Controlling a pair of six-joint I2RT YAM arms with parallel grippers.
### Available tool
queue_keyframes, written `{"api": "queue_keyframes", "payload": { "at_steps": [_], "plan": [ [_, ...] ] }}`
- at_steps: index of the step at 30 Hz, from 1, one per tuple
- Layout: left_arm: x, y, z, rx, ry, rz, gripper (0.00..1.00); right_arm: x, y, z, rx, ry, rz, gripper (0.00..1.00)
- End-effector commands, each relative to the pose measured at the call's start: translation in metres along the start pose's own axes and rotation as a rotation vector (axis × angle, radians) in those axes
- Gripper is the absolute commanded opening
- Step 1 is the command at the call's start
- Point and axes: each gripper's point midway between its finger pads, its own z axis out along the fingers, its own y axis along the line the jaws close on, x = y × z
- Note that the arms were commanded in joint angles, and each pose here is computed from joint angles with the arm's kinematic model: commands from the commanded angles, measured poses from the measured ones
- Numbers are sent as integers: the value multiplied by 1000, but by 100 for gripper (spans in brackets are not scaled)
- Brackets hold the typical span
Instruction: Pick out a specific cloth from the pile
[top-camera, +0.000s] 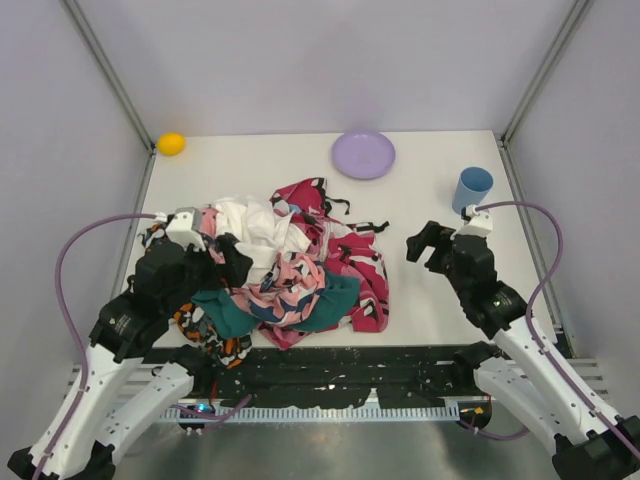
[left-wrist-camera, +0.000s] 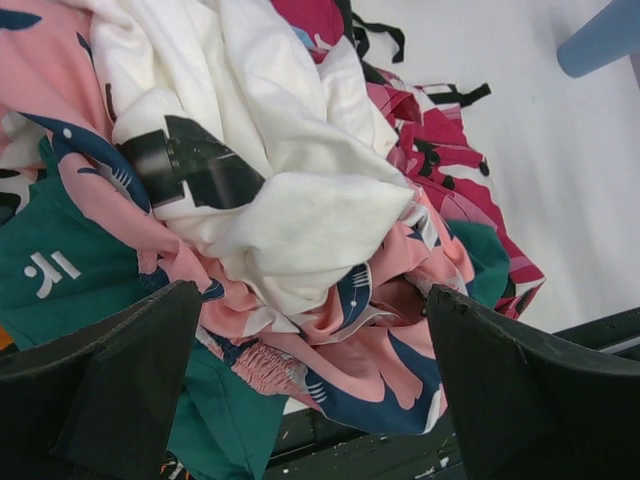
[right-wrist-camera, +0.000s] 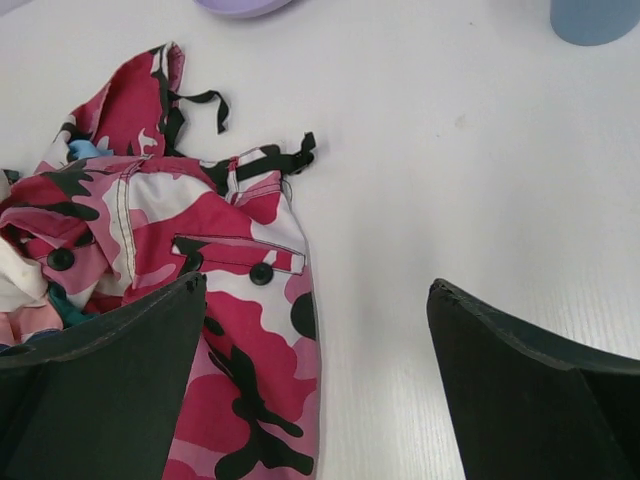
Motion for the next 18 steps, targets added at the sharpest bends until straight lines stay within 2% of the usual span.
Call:
{"api": "queue_keyframes", "payload": {
  "at_steps": [1, 3, 8, 13, 18],
  "plan": [
    [-27, -9, -19, 35, -71, 55, 100, -7, 7, -3, -45, -39, 1, 95],
    [-30, -14, -22, 60, -69, 72, 100, -5, 12, -4, -79, -32, -18, 95],
    [-15, -25, -16, 90, 29, 155, 100, 2, 17, -4, -132, -28, -37, 95],
    [10, -41, -14, 94, 109, 358, 100, 3, 15, -5, -128, -26, -51, 95],
    [19, -43, -8, -19, 98, 535, 100, 9, 17, -6, -154, -13, -62, 95]
  ]
}}
